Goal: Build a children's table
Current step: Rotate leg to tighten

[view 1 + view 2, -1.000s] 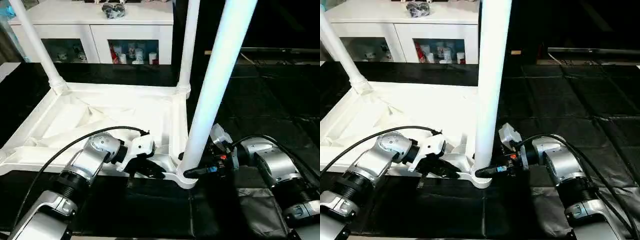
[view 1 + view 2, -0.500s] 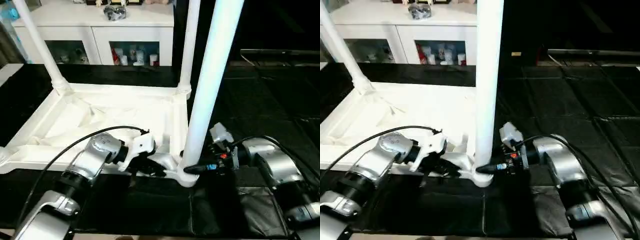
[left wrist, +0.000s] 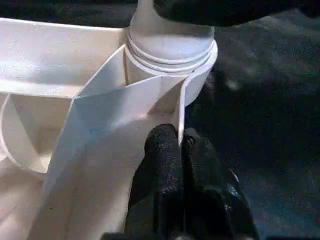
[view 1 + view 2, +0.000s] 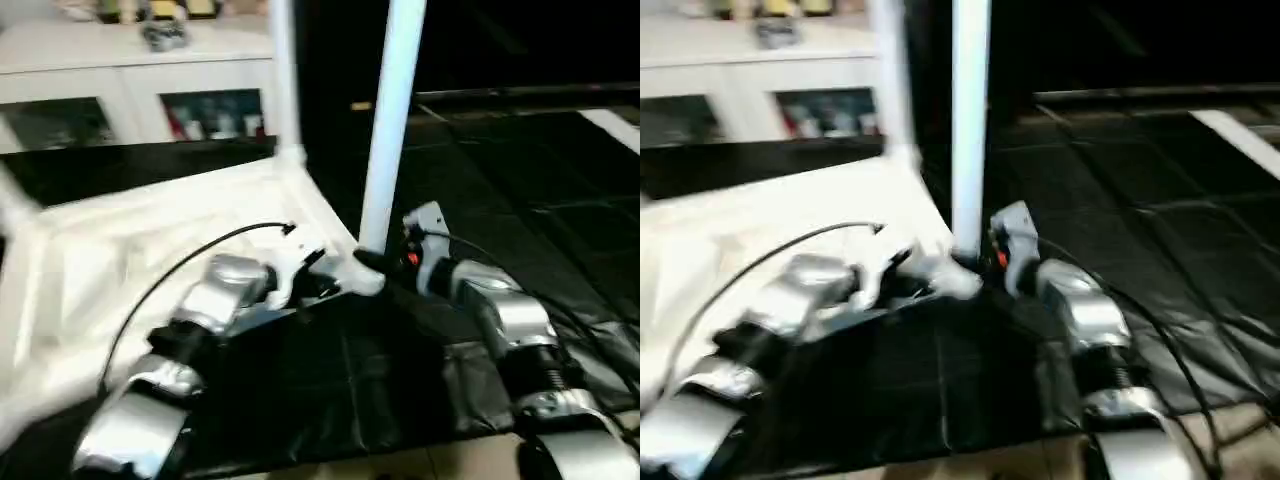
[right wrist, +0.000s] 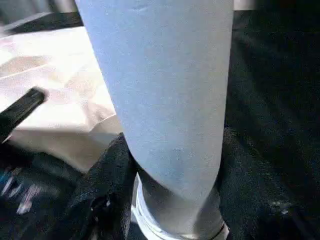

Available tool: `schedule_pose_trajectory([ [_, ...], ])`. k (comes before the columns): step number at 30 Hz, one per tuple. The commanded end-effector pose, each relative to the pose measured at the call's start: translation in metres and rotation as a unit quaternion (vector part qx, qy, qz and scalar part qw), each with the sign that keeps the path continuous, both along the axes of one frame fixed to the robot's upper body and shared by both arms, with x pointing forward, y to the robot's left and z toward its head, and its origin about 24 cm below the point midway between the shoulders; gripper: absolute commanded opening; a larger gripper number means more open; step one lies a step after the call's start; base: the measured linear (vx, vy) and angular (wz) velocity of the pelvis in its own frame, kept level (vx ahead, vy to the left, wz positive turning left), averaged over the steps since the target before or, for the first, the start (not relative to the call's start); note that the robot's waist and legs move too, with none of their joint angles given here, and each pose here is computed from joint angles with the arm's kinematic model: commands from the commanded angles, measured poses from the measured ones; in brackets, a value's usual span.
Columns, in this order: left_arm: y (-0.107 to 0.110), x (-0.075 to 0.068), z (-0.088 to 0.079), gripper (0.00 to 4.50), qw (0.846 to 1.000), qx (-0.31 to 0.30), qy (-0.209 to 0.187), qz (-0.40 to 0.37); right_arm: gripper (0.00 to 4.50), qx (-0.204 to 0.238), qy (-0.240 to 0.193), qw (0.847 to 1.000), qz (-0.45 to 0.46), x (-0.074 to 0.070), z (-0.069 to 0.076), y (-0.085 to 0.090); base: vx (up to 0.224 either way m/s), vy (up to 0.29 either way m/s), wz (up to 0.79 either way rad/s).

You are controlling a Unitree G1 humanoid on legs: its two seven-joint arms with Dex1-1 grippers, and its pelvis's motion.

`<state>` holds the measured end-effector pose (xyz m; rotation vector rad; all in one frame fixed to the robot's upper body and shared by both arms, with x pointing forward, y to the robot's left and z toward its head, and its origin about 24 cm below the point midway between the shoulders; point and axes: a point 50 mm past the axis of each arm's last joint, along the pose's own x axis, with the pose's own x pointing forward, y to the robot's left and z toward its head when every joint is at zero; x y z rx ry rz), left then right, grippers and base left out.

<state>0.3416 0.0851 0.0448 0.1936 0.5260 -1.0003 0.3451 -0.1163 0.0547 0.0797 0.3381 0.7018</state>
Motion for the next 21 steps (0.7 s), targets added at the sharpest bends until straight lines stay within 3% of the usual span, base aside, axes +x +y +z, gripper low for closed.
schedule_pose_trajectory([
  [1, -0.029, 0.004, 0.023, 0.0, 0.998, -0.057, -0.035, -0.019, 1.99, 0.036, 0.054, 0.996, 0.064, -0.011, -0.013, 0.045, 0.0, 0.0, 0.0],
  [2, -0.029, 0.004, 0.023, 0.0, 0.998, -0.057, -0.035, -0.019, 1.99, 0.037, 0.054, 0.996, 0.064, -0.011, -0.013, 0.045, 0.0, 0.0, 0.0],
  [3, -0.029, 0.004, 0.022, 0.0, 0.998, -0.055, -0.036, -0.023, 2.34, 0.037, 0.048, 0.996, 0.066, -0.011, -0.013, 0.045, 0.0, 0.0, 0.0],
  [6, -0.025, 0.004, 0.02, 0.0, 0.998, -0.045, -0.037, -0.028, 2.71, 0.038, 0.044, 0.997, 0.058, -0.01, -0.014, 0.044, 0.0, 0.0, 0.0],
  [11, -0.013, 0.002, 0.016, 0.0, 0.998, -0.03, -0.038, -0.034, 3.13, 0.034, 0.033, 0.996, 0.071, -0.014, -0.015, 0.037, 0.0, 0.0, 0.0],
  [21, 0.016, -0.011, 0.013, 0.0, 0.991, -0.015, -0.032, -0.129, 4.02, 0.053, 0.0, 0.982, 0.179, -0.032, -0.005, -0.005, 0.0, 0.0, 0.0],
])
